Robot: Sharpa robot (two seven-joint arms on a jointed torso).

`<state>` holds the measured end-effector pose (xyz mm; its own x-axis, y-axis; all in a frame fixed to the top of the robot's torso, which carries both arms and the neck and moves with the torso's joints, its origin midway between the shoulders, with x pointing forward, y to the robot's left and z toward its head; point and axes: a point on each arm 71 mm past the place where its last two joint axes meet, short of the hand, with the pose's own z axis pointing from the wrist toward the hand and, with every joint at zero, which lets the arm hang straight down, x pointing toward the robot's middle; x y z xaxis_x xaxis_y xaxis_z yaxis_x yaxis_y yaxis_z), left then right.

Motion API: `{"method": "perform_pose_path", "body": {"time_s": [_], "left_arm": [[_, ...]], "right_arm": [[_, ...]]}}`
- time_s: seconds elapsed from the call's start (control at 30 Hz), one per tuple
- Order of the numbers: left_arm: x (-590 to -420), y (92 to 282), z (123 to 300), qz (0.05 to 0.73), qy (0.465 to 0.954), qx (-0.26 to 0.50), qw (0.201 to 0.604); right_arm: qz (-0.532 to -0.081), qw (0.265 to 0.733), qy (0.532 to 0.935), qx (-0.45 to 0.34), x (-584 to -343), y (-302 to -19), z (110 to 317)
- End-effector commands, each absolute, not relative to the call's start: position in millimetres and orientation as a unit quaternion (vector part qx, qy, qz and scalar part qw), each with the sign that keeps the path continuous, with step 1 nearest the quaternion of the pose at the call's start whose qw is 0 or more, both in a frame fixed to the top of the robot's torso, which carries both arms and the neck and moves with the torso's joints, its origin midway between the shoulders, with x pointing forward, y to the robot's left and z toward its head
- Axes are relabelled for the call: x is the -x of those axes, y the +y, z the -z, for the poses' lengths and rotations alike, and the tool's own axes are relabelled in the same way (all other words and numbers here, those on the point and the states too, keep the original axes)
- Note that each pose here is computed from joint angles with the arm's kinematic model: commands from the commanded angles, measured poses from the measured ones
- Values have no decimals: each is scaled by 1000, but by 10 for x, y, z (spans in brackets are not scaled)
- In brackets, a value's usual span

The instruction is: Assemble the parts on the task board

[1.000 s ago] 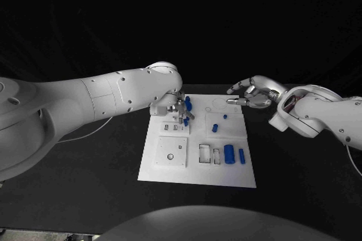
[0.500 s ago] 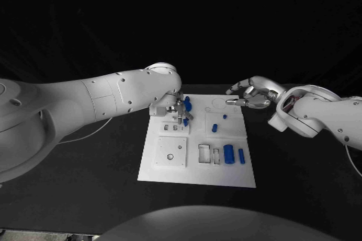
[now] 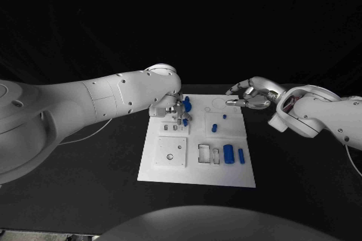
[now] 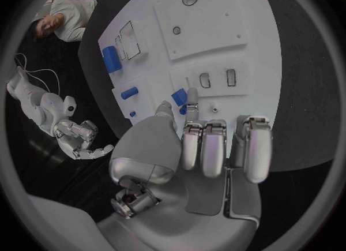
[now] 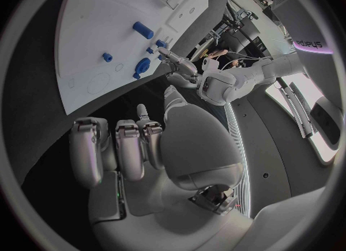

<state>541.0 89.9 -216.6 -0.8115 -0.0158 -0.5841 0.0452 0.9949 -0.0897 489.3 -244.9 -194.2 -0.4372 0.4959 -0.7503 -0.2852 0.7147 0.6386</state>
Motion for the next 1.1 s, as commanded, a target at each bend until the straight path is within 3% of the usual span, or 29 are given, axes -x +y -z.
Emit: {"method": "perform_pose_path", "body": {"time_s": [0.03, 1.1], "left_arm": [[-5405, 886, 2170, 47, 951, -14, 304], [-5400, 864, 2204, 55, 952, -6, 301]], "right_arm": [[-372, 517, 768, -65, -4883, -2440, 1961], [-368, 513, 772, -67, -4884, -2444, 1978]]}}
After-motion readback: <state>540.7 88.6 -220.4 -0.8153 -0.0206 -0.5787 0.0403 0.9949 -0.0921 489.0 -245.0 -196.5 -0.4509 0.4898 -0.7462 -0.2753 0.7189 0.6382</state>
